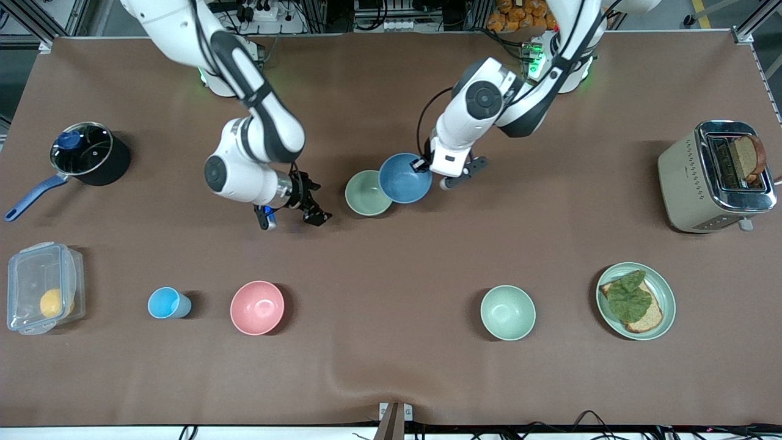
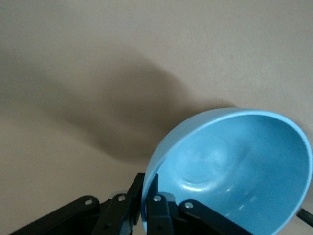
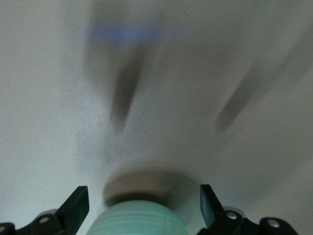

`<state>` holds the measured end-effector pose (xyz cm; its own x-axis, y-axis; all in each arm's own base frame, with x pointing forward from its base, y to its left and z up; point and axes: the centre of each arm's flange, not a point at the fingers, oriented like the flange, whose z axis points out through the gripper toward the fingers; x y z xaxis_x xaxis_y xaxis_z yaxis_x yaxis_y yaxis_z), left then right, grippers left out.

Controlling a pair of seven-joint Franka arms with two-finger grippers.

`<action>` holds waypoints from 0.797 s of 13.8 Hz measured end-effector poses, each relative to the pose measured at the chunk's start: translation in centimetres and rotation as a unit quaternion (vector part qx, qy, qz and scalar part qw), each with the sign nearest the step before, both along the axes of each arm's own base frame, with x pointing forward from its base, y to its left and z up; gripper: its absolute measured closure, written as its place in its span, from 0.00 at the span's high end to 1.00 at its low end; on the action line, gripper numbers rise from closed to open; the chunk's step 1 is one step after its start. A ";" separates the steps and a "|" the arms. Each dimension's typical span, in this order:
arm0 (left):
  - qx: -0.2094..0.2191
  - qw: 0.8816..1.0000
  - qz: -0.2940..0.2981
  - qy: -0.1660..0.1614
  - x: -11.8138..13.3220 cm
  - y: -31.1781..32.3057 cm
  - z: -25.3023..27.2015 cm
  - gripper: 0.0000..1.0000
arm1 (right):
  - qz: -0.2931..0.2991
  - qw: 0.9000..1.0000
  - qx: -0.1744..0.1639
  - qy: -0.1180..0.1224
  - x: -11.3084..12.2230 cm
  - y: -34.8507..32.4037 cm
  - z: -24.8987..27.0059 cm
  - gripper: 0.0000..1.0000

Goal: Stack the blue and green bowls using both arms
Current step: 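Lower the blue bowl into the green bowl with the left gripper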

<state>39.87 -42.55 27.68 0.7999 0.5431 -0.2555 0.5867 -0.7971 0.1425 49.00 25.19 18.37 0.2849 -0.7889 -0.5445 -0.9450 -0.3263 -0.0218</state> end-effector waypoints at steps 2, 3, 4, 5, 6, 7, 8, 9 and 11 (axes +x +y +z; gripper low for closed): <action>-0.003 1.000 -0.001 0.007 -0.4 -1.6 -0.6 0.07 | -0.024 0.999 0.033 0.006 -0.4 -0.1 -1.6 1.00; -0.006 1.000 0.001 0.008 -0.4 -2.3 -0.7 0.07 | -0.031 0.999 0.039 0.009 -0.6 0.1 -1.9 1.00; -0.008 1.000 0.004 0.010 -0.3 -2.9 -0.7 0.07 | -0.038 0.998 0.044 0.012 -0.7 0.4 -1.9 1.00; -0.012 1.000 0.005 0.010 0.0 -3.3 -0.7 0.07 | -0.043 0.998 0.049 0.014 -0.8 0.7 -1.9 1.00; -0.014 1.000 0.007 0.011 0.4 -3.7 -0.9 0.07 | -0.044 0.998 0.050 0.013 -0.8 0.9 -1.8 1.00; -0.016 1.000 0.008 0.012 0.7 -4.0 -1.1 0.07 | -0.046 0.998 0.049 0.010 -0.8 1.2 -1.8 1.00; -0.018 1.000 0.010 0.013 1.0 -4.2 -1.3 0.07 | -0.047 0.998 0.047 0.007 -0.9 1.3 -1.8 1.00; -0.019 1.000 0.011 0.015 1.4 -4.4 -1.7 0.07 | -0.047 0.998 0.046 0.006 -0.9 1.3 -1.8 1.00; -0.009 1.000 0.014 0.011 2.0 -4.9 -2.6 0.07 | -0.047 0.998 0.046 0.006 -0.9 1.3 -1.9 1.00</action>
<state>41.85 -47.49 25.12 0.7780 0.5611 -0.2825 0.6126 -0.7772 0.1436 48.09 26.52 16.45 0.2047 -0.7589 -0.6182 -0.9717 -0.2334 -0.0353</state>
